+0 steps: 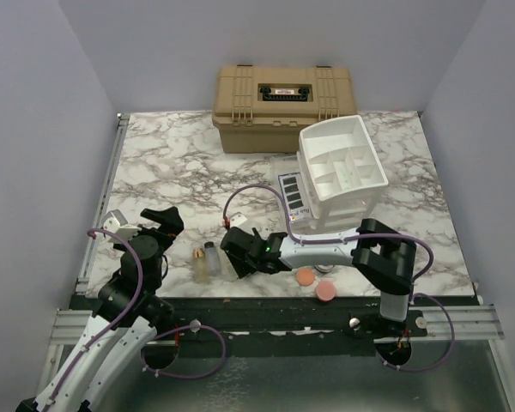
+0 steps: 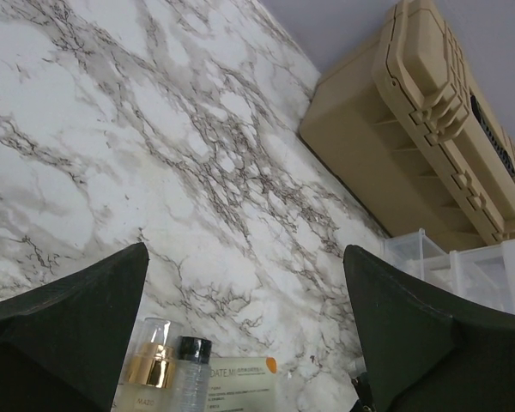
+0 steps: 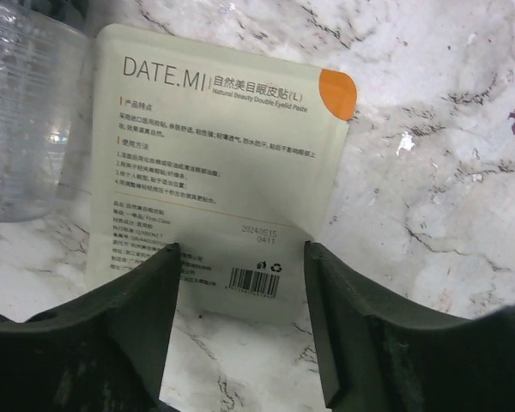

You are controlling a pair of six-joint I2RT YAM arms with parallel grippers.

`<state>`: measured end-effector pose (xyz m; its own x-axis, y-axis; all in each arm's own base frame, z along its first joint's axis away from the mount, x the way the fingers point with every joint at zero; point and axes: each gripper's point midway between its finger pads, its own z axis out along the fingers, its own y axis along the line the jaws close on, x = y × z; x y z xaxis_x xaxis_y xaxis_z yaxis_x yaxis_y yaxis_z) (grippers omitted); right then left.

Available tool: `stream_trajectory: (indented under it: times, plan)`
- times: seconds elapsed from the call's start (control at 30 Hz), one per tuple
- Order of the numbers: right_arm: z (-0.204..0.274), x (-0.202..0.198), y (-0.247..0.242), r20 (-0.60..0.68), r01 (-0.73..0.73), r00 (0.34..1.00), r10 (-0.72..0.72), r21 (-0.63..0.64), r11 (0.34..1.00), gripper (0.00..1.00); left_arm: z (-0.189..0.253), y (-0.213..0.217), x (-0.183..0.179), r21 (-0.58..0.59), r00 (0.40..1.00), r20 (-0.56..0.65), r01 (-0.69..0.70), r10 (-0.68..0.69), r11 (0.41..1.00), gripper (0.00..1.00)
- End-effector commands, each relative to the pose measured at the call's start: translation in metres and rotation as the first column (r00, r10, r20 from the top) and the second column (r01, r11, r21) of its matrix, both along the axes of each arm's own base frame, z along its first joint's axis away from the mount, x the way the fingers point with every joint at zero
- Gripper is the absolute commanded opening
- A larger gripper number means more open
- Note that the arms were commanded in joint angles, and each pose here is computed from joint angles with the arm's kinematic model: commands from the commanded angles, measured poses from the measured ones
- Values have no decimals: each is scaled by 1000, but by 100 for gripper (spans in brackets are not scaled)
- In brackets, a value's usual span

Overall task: Organize the makeup
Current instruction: Pick up the makeup from the corner of the board.

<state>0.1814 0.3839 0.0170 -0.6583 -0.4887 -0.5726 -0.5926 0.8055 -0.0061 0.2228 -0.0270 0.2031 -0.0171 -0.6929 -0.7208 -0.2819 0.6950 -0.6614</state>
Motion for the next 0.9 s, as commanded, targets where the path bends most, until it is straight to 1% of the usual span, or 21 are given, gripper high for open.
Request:
stream_trajectory:
  times: [0.0,0.27,0.33,0.4,0.5,0.67,0.8,0.87]
  plan:
    - [-41,-19,-53,-76,25,996,-38,-172,985,57,3,5,-2,4,1000,-1,-19,19,1000,98]
    - [-38,-16,-40,-86,16,996,-28,-133,991,29,1,1,-1,3,1000,-8,-4,4,1000,98]
    - [-35,-15,-34,-88,9,996,-20,-119,993,20,0,0,-1,2,1000,-8,2,-2,1000,98]
    - [-33,-14,-31,-86,7,996,-17,-108,994,14,-1,0,-1,0,1000,-9,4,-4,1000,98]
    - [-31,-13,-29,-80,8,997,-17,-109,994,2,-1,0,-1,-1,1000,-8,6,-6,1000,98]
    - [-14,-5,-34,-33,33,999,-37,-112,993,1,-1,-2,0,-2,1000,-9,13,-13,1000,98]
    - [2,-2,-52,5,50,999,-50,-130,990,1,0,-5,2,15,999,-12,31,-31,999,98]
    - [10,-4,-52,4,19,1000,-19,-125,992,2,-1,-7,3,24,999,-21,39,-39,999,98]
